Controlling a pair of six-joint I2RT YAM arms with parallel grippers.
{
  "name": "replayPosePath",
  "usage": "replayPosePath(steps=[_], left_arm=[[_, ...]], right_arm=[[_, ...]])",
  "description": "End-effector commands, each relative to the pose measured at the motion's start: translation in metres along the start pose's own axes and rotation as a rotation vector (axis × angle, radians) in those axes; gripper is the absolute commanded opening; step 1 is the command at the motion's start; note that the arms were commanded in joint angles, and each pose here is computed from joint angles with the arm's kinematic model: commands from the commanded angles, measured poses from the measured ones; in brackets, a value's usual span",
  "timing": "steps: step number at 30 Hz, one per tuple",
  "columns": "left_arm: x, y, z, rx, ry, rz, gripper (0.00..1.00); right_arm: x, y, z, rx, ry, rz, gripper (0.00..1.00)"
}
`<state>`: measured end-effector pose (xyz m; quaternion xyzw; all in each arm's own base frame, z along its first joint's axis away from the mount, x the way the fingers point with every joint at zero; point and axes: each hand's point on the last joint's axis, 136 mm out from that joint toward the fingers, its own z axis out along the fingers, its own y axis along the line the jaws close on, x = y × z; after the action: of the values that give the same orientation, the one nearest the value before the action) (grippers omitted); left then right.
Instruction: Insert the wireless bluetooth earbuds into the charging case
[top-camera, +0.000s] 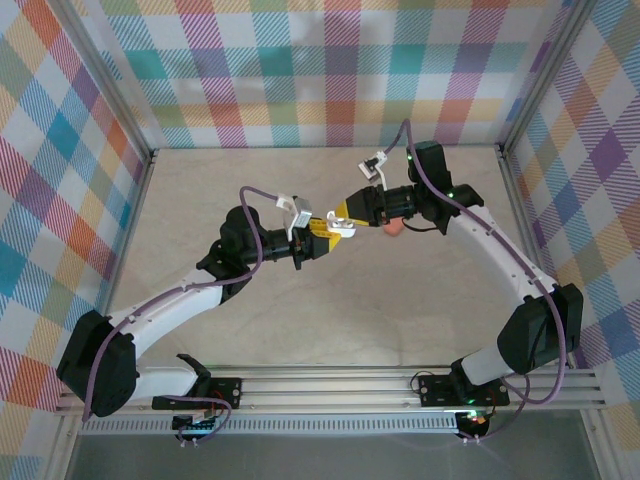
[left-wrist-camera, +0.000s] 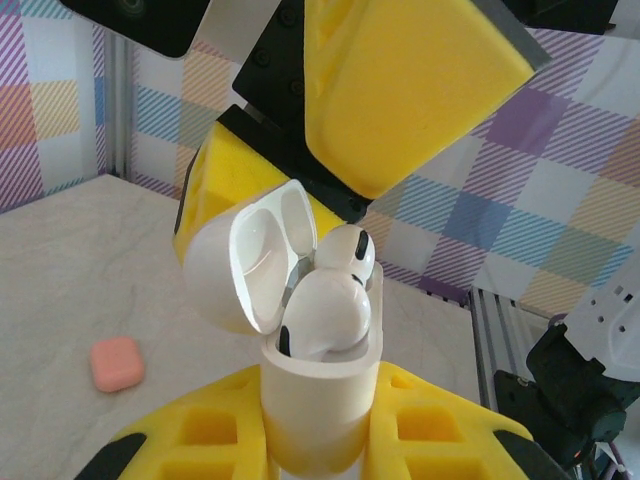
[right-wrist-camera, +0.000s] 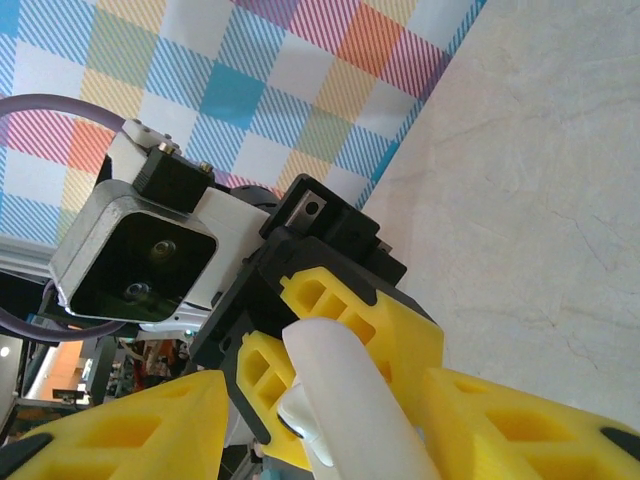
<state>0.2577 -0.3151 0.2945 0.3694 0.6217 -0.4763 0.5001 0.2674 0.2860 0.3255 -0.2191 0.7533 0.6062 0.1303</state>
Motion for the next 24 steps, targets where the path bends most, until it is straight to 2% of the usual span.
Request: replayPosePath(steps=[1, 11, 19, 24], left_arm=[[-0.006, 0.007, 0.000, -0.030, -0.003, -0.030, 0.00], [-0.004, 0.014, -0.003, -0.057, -0.003, -0.070, 0.00], [0.005, 0.035, -0.009, -0.141, 0.004, -0.143, 0.00], [0.028, 0.069, -0.030, -0.319, 0.000, -0.258, 0.00]], right_arm=[[-0.007, 0.038, -0.008, -0.061, -0.016, -0.157, 0.53], [-0.007, 0.059, -0.019, -0.034, -0.079, -0.287, 0.52], [-0.012, 0.018, -0.033, 0.201, -0.180, -0.248, 0.54], [-0.019, -0.019, -0.043, 0.386, -0.221, -0.176, 0.57]])
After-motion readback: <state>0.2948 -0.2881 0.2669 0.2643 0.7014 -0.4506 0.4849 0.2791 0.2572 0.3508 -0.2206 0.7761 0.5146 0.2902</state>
